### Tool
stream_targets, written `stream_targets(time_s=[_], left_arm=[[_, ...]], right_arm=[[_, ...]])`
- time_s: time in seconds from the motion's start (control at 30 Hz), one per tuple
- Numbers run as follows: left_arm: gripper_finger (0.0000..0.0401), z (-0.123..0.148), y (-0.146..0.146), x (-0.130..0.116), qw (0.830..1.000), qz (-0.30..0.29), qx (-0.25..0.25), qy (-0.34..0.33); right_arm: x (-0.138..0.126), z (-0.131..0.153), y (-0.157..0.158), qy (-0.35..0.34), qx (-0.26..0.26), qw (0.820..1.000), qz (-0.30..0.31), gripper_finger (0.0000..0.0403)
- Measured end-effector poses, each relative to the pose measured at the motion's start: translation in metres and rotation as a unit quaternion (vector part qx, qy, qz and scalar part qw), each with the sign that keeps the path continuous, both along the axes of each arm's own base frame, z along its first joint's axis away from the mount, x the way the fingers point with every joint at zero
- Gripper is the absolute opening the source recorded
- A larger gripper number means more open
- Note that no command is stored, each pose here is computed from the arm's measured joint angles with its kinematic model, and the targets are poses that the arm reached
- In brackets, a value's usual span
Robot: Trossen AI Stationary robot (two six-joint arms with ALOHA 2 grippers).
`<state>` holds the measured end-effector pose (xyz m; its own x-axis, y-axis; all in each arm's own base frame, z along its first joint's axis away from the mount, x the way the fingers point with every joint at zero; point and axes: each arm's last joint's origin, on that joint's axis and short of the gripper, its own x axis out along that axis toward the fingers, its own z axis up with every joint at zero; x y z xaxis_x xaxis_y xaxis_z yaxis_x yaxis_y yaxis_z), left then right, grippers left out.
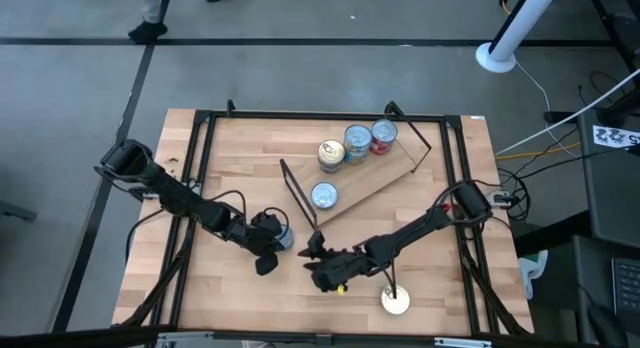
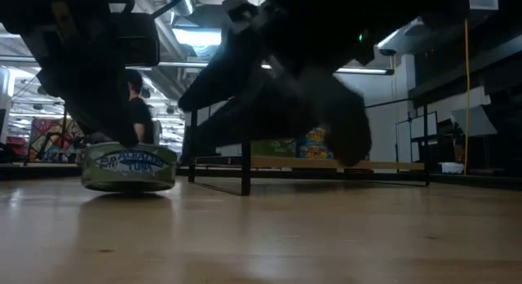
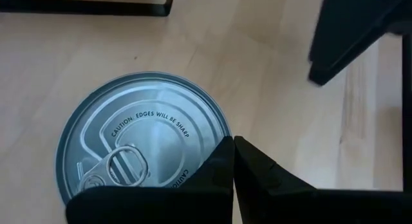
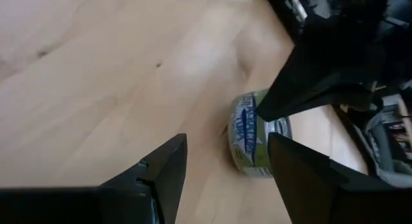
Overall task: Stack canned seafood by type on shelf
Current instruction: Stack the green tuna can on top of the green tuna can on the shelf
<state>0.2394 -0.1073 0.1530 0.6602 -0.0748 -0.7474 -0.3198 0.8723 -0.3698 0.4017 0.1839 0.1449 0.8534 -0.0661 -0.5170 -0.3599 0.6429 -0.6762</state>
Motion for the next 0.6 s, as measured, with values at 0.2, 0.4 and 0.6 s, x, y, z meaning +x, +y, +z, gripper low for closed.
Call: stream_targets(time_s=[0.2,0.4,0.6], left_arm=[[0.0,0.002,-0.001,0.002,1.0,0.0,-0.007,-0.014],[0.0,0.002,-0.001,0.002,1.0,0.008,-0.016,-0.016],[0.0,0.003,-0.001,0.003,1.0,0.008,-0.017,-0.017]], right_arm=[[0.007,-0.017,0.001,-0.032,-0.033,0.999,-0.026,0.0215],[0.012,-0.033,0.002,-0.045,-0.07,0.996,-0.025,0.0215],[0.016,-0.038,0.001,-0.08,-0.073,0.992,-0.064,0.0215]])
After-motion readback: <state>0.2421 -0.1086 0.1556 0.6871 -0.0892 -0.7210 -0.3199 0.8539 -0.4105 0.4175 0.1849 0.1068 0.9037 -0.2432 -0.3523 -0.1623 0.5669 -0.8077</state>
